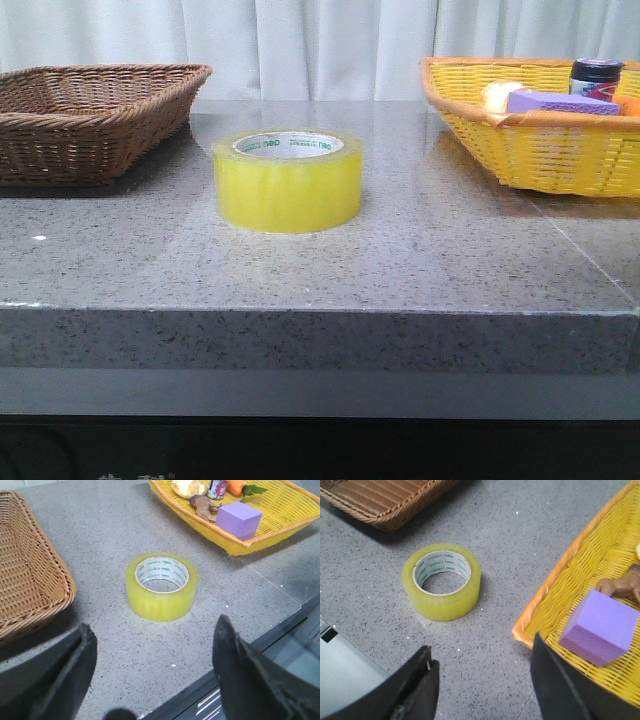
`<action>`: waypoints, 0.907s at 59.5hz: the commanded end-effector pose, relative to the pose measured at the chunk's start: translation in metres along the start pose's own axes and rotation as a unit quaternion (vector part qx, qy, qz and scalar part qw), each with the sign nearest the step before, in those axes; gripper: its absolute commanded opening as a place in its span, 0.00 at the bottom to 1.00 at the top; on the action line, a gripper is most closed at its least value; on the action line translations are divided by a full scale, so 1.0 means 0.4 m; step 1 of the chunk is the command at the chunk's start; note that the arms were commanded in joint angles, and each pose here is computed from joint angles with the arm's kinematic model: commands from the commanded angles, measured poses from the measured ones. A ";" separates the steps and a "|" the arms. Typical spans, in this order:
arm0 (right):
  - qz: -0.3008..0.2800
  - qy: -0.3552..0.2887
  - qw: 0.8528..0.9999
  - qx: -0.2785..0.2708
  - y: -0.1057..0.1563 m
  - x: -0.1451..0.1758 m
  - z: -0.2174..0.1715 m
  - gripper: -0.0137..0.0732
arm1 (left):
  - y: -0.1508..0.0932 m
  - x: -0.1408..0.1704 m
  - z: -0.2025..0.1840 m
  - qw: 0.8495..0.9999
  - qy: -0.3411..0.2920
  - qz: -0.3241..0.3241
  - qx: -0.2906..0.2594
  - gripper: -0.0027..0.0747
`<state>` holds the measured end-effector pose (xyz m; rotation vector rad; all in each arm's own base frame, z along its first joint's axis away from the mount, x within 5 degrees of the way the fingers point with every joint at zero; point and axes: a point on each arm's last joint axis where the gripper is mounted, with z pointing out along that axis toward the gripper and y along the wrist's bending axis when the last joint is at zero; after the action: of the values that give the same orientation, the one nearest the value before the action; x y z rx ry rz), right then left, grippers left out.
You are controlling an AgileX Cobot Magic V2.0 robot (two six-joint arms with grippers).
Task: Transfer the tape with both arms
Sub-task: 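Open the right gripper, release the tape roll, and withdraw upward, then lower the left gripper onto the tape roll and grasp its rim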
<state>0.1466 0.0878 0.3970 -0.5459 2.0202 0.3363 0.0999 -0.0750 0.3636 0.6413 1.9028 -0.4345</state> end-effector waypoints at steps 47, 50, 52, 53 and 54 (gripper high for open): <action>-0.004 -0.079 0.997 0.005 -0.004 0.101 -0.134 0.66 | 0.000 -0.204 0.134 0.993 0.072 0.087 0.019 0.67; -0.004 -0.079 0.997 0.005 -0.004 0.101 -0.134 0.66 | 0.000 -0.219 0.160 0.991 0.093 0.098 0.024 0.67; -0.004 -0.079 0.997 0.005 -0.004 0.101 -0.134 0.66 | 0.001 -0.230 0.186 0.988 0.110 0.104 0.028 0.67; -0.004 -0.079 0.997 0.005 -0.004 0.101 -0.134 0.66 | 0.001 -0.234 0.195 0.987 0.115 0.106 0.029 0.67; -0.004 -0.079 0.997 0.005 -0.004 0.101 -0.134 0.66 | 0.001 -0.241 0.214 0.986 0.123 0.106 0.032 0.67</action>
<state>0.0887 0.0531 0.3753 -0.5268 1.9496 0.3523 0.1819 -0.1345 0.4013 0.9498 2.0798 -0.2810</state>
